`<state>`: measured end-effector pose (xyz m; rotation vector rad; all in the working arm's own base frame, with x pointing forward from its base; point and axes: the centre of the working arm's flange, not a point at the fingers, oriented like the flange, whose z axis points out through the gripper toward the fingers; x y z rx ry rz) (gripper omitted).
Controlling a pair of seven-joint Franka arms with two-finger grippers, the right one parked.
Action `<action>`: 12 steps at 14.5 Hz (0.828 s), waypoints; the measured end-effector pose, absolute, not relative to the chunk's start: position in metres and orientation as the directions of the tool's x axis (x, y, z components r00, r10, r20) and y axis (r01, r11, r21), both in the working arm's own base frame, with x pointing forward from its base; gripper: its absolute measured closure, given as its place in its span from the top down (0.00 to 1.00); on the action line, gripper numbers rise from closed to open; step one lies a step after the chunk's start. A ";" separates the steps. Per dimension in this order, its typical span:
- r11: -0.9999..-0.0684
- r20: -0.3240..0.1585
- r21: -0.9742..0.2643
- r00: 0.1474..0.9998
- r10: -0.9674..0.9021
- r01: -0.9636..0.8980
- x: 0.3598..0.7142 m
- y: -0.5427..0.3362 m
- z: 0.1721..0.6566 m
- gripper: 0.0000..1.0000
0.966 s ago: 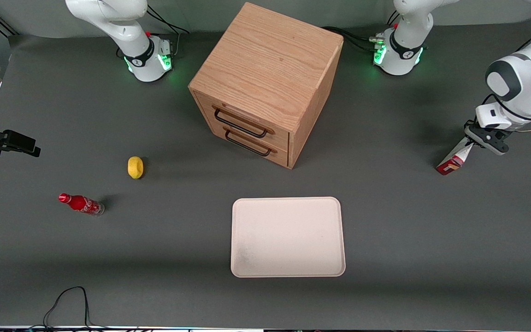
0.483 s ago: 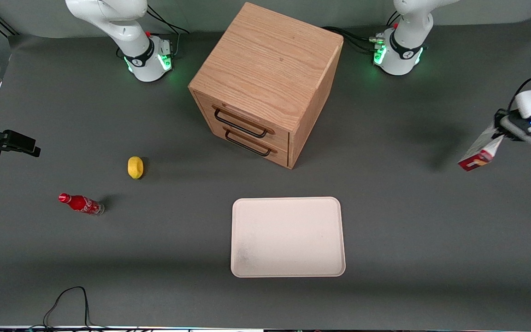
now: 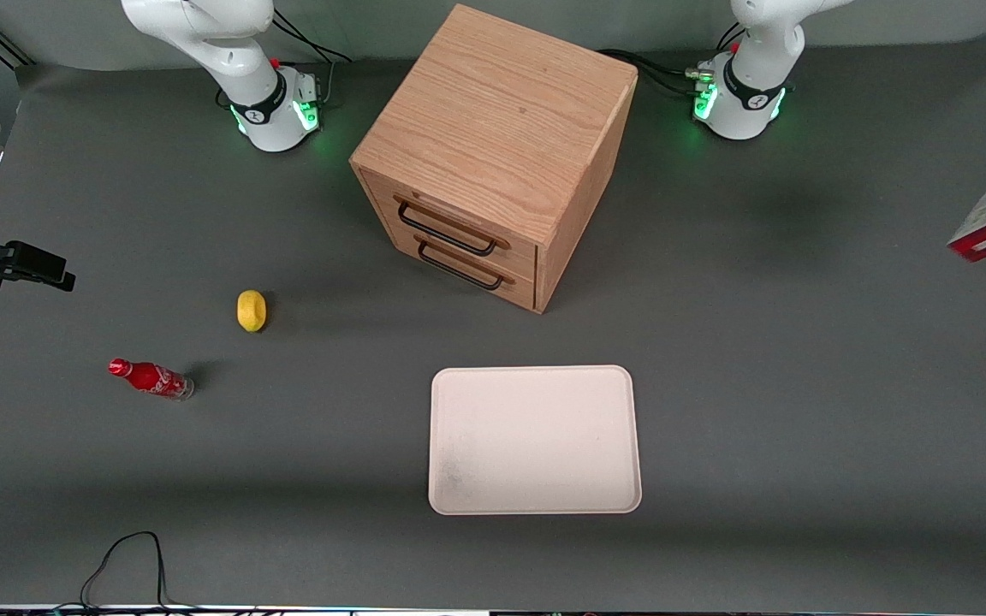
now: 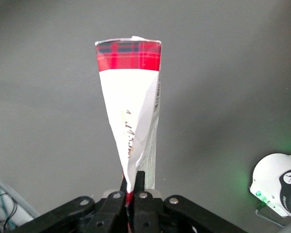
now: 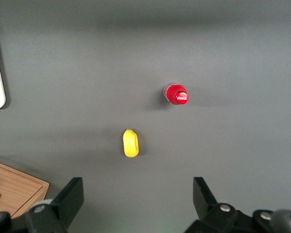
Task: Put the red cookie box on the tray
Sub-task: 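Lift the cookie box upright with the left gripper, then carry the held cookie box over the cream tray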
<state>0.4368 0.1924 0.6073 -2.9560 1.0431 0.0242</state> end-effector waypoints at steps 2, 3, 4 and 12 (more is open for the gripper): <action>-0.812 -0.011 -0.016 0.812 -0.584 -0.584 0.444 0.189 0.617 0.03; -0.836 -0.011 -0.019 0.836 -0.549 -0.549 0.452 0.182 0.618 0.03; -0.859 -0.014 -0.020 0.859 -0.512 -0.512 0.464 0.169 0.619 0.03; -0.985 -0.052 0.001 0.983 -0.173 -0.173 0.577 -0.022 0.624 0.03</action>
